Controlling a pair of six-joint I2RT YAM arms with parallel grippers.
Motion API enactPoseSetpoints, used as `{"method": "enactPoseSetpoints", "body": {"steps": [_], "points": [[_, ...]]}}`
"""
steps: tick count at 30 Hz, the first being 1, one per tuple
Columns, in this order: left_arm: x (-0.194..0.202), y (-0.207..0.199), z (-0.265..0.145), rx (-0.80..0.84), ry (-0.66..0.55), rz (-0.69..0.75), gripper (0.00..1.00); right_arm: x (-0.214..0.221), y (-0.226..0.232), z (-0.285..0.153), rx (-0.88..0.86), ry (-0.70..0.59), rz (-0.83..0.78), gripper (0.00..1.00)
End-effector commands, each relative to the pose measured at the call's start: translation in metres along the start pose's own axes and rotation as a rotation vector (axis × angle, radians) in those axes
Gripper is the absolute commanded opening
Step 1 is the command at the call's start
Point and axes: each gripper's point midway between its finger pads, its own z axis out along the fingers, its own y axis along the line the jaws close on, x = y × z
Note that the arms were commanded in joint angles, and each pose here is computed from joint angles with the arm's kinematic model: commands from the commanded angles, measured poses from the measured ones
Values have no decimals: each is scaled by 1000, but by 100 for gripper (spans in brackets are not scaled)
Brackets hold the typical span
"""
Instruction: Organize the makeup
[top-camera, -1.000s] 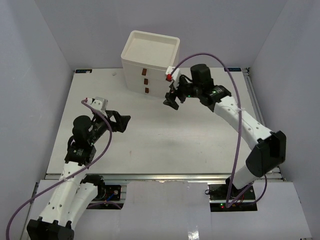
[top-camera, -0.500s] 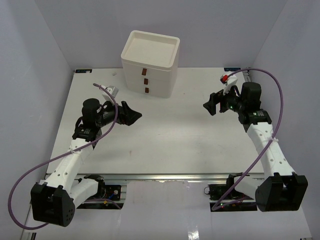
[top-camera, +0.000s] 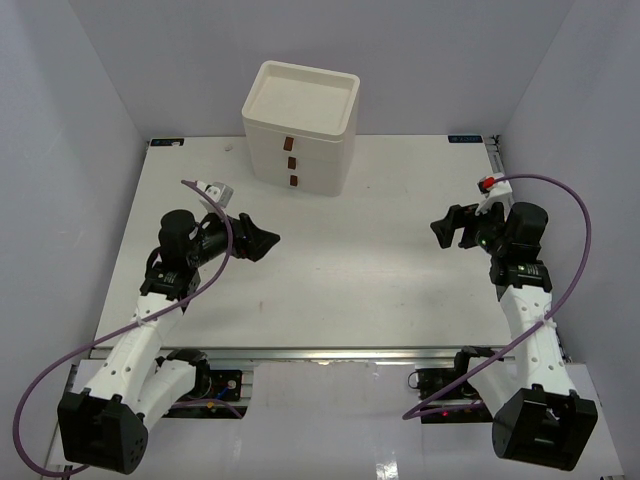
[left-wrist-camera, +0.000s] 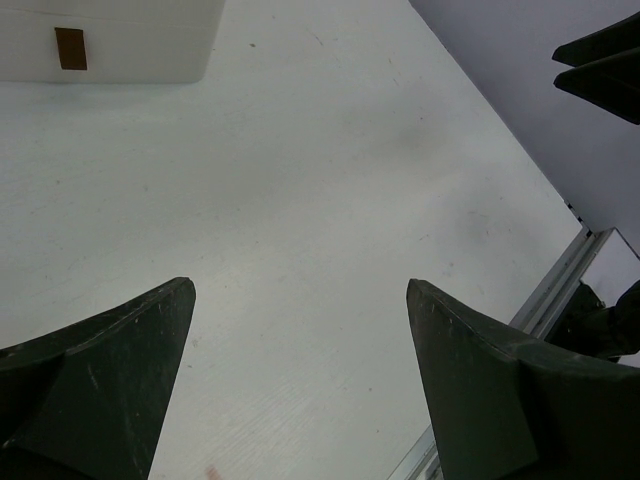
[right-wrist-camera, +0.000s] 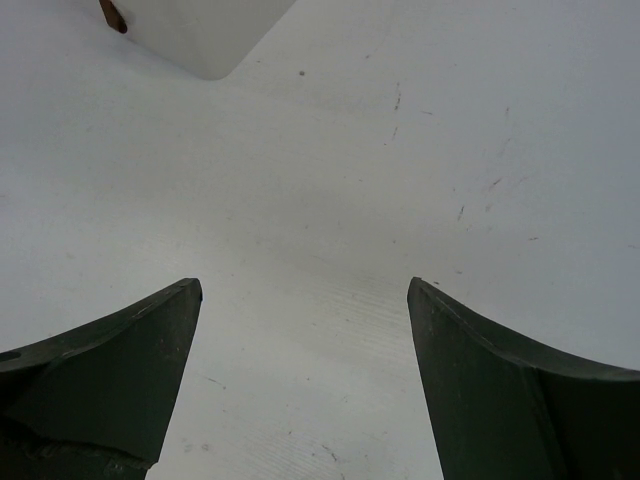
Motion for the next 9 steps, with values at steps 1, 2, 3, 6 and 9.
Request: {"method": "enactPoseSetpoints", "body": {"steps": [1, 2, 3, 6, 9], "points": [[-4, -2, -3, -2, -12, 26, 98, -17, -3, -1, 16, -69, 14, 90], [-4, -2, -3, -5, -13, 26, 98, -18, -4, -2, 23, -71, 14, 90], [-4, -2, -3, -7, -15, 29, 98, -17, -5, -1, 26, -70, 15, 90], [-5, -2, -4, -10, -19, 33, 98, -15, -6, 0, 31, -62, 20, 90], [-5, -1, -4, -13, -18, 31, 98, -13, -9, 0, 53, -59, 47, 90]]}}
